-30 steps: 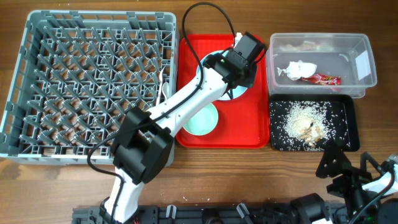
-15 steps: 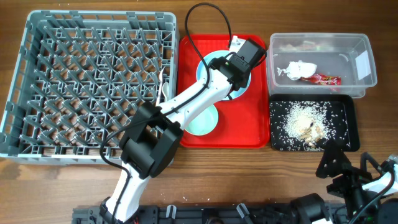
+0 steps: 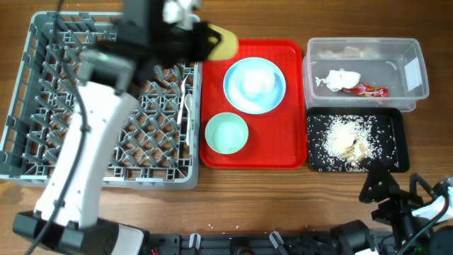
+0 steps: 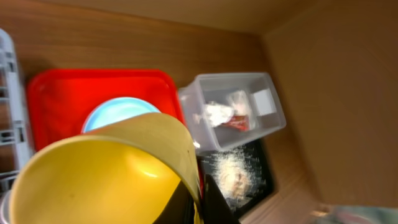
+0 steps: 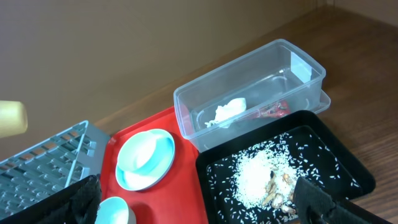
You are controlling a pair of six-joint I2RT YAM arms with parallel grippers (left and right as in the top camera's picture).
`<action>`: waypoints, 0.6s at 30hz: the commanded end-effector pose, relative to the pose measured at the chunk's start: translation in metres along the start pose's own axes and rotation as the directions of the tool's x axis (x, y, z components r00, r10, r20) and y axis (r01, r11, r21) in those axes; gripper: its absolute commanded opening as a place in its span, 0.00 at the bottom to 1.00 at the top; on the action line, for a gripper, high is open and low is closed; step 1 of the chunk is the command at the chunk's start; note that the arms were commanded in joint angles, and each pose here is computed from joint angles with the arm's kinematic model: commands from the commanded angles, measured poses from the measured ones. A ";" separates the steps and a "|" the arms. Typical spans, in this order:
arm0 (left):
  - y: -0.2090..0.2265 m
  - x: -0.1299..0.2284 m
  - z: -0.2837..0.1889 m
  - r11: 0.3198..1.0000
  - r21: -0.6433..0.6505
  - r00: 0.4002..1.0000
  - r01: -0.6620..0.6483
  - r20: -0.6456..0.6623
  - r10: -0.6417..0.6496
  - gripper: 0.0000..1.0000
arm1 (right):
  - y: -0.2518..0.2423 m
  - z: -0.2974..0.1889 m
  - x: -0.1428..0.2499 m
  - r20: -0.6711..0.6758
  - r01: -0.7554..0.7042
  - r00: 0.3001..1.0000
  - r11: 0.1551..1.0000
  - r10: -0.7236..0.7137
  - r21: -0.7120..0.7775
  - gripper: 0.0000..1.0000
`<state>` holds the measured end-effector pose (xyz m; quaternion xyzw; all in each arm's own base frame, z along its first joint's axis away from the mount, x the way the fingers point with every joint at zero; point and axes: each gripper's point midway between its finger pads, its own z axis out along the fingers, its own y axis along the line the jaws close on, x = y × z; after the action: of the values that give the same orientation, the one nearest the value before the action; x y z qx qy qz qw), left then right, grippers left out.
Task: Sort waste into correct bins and load items into the dishwasher rack
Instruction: 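Grasp the yellow cup with the left gripper and lift it over the rack, then lower the yellow cup into the rack's upper middle and release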
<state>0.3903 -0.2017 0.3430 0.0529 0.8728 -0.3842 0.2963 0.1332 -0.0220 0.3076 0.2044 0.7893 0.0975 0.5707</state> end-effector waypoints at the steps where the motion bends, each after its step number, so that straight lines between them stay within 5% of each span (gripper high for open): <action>1: 0.003 -0.007 -0.026 0.926 0.348 0.986 0.146 -0.130 -0.107 0.04 | 0.000 -0.002 -0.001 0.010 -0.016 1.000 1.000 0.016 -0.007 1.00; 8: 0.121 -0.012 0.030 0.890 0.263 0.922 0.372 -0.215 -0.321 0.04 | 0.000 -0.002 -0.001 0.009 -0.016 1.000 1.000 0.016 -0.007 1.00; 13: 0.186 0.014 0.073 0.765 0.291 0.807 0.575 -0.356 -0.472 0.04 | 0.000 -0.002 -0.001 0.009 -0.016 1.000 1.000 0.016 -0.007 1.00; 18: 0.248 0.014 0.071 0.763 0.209 0.784 0.612 -0.281 -0.553 0.04 | 0.000 -0.002 -0.001 0.008 -0.016 1.000 1.000 0.016 -0.006 1.00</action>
<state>0.4862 -0.0954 0.1612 -0.1235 0.7866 -0.6029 0.0503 0.1332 -0.0220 0.3076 0.2043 0.7894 0.0977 0.5706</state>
